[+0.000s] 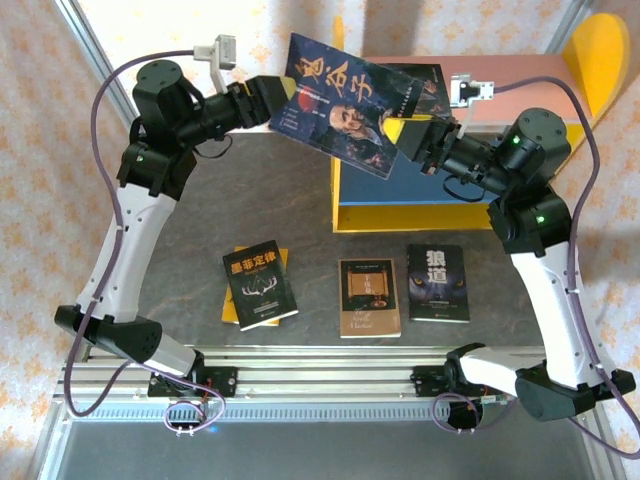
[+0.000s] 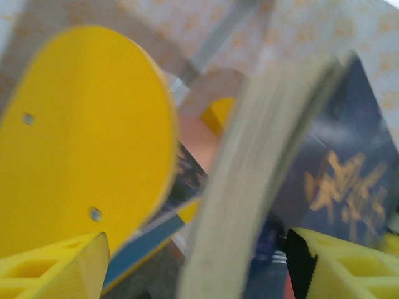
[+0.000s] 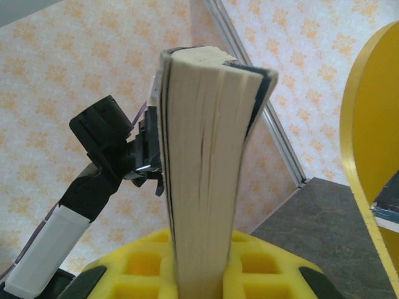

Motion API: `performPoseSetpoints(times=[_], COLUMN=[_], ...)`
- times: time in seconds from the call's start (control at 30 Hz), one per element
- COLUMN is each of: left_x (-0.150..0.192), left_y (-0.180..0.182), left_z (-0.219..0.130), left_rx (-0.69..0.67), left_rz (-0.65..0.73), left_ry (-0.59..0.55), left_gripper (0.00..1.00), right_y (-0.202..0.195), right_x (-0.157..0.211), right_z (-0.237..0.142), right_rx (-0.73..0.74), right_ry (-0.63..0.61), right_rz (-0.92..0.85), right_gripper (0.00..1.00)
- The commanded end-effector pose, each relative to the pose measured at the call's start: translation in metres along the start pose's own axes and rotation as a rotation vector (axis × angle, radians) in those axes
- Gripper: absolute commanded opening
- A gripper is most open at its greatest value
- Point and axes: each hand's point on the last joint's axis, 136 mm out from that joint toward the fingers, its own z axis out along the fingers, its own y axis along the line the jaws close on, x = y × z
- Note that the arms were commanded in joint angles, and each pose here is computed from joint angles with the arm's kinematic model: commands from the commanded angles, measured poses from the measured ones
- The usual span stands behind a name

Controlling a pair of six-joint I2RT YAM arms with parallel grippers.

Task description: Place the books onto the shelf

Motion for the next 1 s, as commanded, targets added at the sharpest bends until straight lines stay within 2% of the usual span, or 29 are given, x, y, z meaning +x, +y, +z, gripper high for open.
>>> performPoseSetpoints(times=[0.0, 0.1, 0.4, 0.57, 0.63, 0.7, 0.83, 0.97], left_x=[0.012, 0.010, 0.012, 0.013, 0.013, 0.013, 0.012, 0.008], left_y=[-0.039, -0.038, -0.061, -0.064, -0.064, -0.065, -0.069, -0.070], left_z=[-0.016, -0.021, -0.030, -0.033, -0.034, -0.035, -0.038, -0.039], left_rx=[0.111, 0.105, 0.213, 0.224, 0.223, 0.223, 0.229, 0.227], left_rz=[0.085, 0.093, 0.118, 0.129, 0.129, 0.132, 0.142, 0.137], left_ry=[0.060, 0.037, 0.057, 0.062, 0.062, 0.060, 0.050, 0.030], left_gripper=[0.74, 0.75, 0.75, 0.70, 0.62, 0.49, 0.30, 0.04], right_y=[0.021, 0.021, 0.024, 0.025, 0.025, 0.022, 0.019, 0.012], right_x=[-0.016, -0.017, -0.010, -0.008, -0.008, -0.008, -0.009, -0.010], right_z=[-0.003, -0.004, 0.004, 0.007, 0.007, 0.007, 0.006, 0.007], right_rx=[-0.062, -0.060, -0.119, -0.148, -0.140, -0.123, -0.093, -0.057], right_ry=[-0.039, -0.043, 0.017, 0.040, 0.042, 0.047, 0.048, 0.040], right_rz=[-0.071, -0.075, -0.072, -0.067, -0.069, -0.072, -0.071, -0.062], right_gripper=[0.00, 0.00, 0.00, 0.00, 0.00, 0.00, 0.03, 0.09])
